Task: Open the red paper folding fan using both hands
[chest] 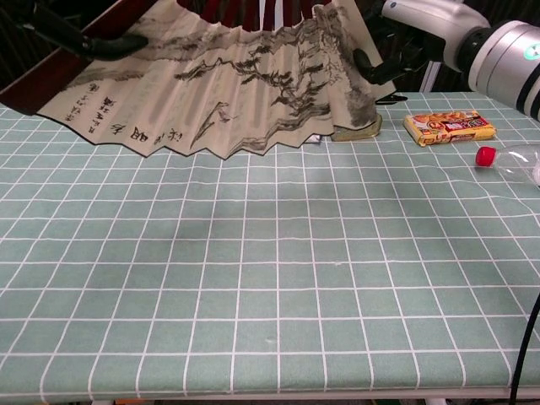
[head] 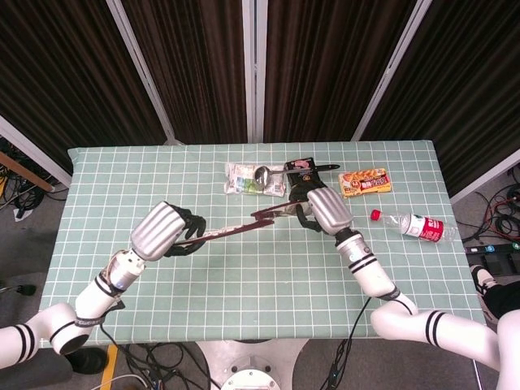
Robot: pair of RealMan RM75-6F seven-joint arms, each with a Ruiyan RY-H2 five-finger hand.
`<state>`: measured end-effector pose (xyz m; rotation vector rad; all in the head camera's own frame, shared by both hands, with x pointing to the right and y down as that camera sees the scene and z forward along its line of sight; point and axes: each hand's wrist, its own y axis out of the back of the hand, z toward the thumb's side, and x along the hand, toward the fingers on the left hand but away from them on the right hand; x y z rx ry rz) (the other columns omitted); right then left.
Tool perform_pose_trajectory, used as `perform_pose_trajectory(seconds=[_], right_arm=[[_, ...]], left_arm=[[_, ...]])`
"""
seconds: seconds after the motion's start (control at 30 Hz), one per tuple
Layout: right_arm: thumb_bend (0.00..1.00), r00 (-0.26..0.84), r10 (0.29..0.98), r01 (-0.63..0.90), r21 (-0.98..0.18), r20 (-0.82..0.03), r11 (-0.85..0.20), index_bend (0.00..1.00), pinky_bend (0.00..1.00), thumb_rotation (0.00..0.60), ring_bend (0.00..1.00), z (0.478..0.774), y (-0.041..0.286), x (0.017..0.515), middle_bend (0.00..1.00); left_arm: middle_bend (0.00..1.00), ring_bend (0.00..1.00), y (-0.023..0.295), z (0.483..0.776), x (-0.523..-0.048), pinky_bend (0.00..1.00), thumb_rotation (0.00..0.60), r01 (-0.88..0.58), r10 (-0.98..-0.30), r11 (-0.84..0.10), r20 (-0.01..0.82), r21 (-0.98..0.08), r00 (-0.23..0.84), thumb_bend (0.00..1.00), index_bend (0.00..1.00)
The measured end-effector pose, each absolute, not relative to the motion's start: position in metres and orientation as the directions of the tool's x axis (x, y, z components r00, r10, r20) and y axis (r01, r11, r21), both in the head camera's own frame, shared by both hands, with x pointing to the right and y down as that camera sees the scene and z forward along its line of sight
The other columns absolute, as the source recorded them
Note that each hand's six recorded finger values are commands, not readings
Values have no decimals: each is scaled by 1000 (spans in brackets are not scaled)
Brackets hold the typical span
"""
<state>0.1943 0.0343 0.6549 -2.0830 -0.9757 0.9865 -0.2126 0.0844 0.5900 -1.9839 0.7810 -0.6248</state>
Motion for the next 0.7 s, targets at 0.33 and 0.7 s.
perform_pose_trajectory(seconds=[0.33,0.7], right_arm=[[560,415,888,269,-905,-198,-328,678,129,600,239,635,31,219,388],[553,365,926,202,-963,-92,-176,653,97,600,239,639,54,250,387]], left_arm=[[743,745,89,611,-220,874,600,-103,-729,-209,85,-973,679,351,635],[732,744,110,628,-214,874,600,67,-706,-33,70,-997,704,353,631]])
